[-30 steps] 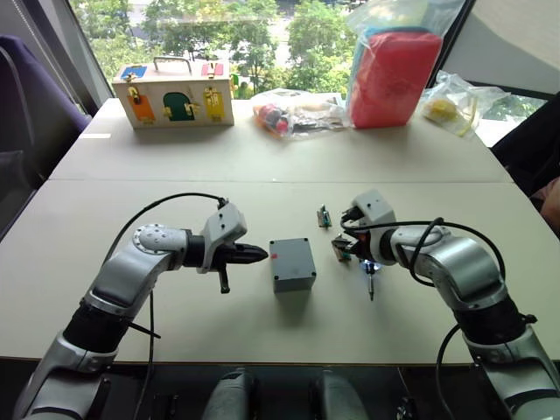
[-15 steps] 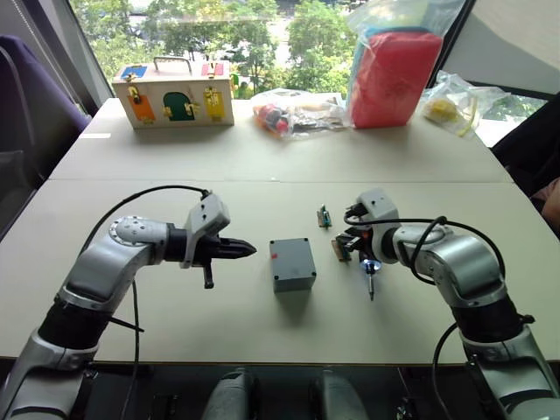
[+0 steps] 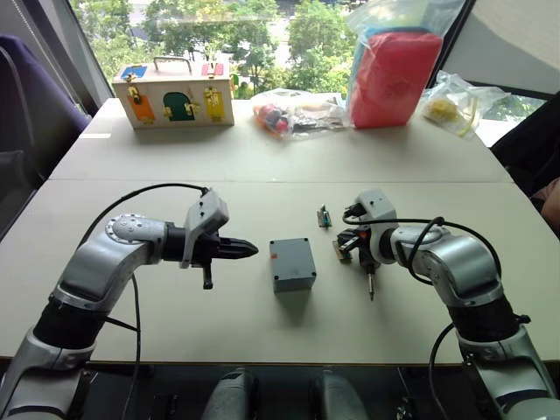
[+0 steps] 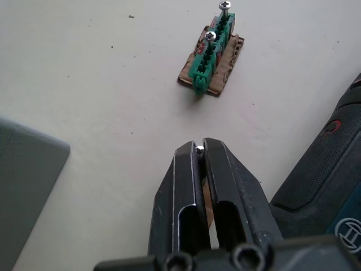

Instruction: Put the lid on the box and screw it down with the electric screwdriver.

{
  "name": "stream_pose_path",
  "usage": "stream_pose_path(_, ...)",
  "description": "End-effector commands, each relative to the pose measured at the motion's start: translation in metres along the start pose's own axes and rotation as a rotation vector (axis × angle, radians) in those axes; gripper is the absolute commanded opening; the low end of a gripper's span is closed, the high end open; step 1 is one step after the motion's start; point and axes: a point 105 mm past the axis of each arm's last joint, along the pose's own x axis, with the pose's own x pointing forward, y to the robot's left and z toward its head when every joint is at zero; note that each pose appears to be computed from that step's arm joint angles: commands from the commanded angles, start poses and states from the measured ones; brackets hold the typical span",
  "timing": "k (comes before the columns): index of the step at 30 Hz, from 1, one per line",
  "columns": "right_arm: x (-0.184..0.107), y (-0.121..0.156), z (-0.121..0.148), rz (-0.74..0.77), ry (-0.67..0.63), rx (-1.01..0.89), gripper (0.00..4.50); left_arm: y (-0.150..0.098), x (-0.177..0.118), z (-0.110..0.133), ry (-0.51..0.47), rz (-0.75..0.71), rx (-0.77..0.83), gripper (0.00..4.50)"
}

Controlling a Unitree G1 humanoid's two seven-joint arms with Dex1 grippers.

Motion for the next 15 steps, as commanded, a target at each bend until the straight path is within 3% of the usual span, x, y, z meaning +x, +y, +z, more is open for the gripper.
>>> stream_pose_path(1,-0.0048,-0.0043,0.0093,-0.020,-0.039,0.004,0.06,-0.0021,-0.0031,0.0088,-0.016,0.005,0.038,0.00)
stream_pose_path(15,-0.0067,-0.0058,0.0119,-0.024,-0.047,0.013,0.06,-0.0009,-0.0018,0.0069,-0.016,0.007,0.031,0.00)
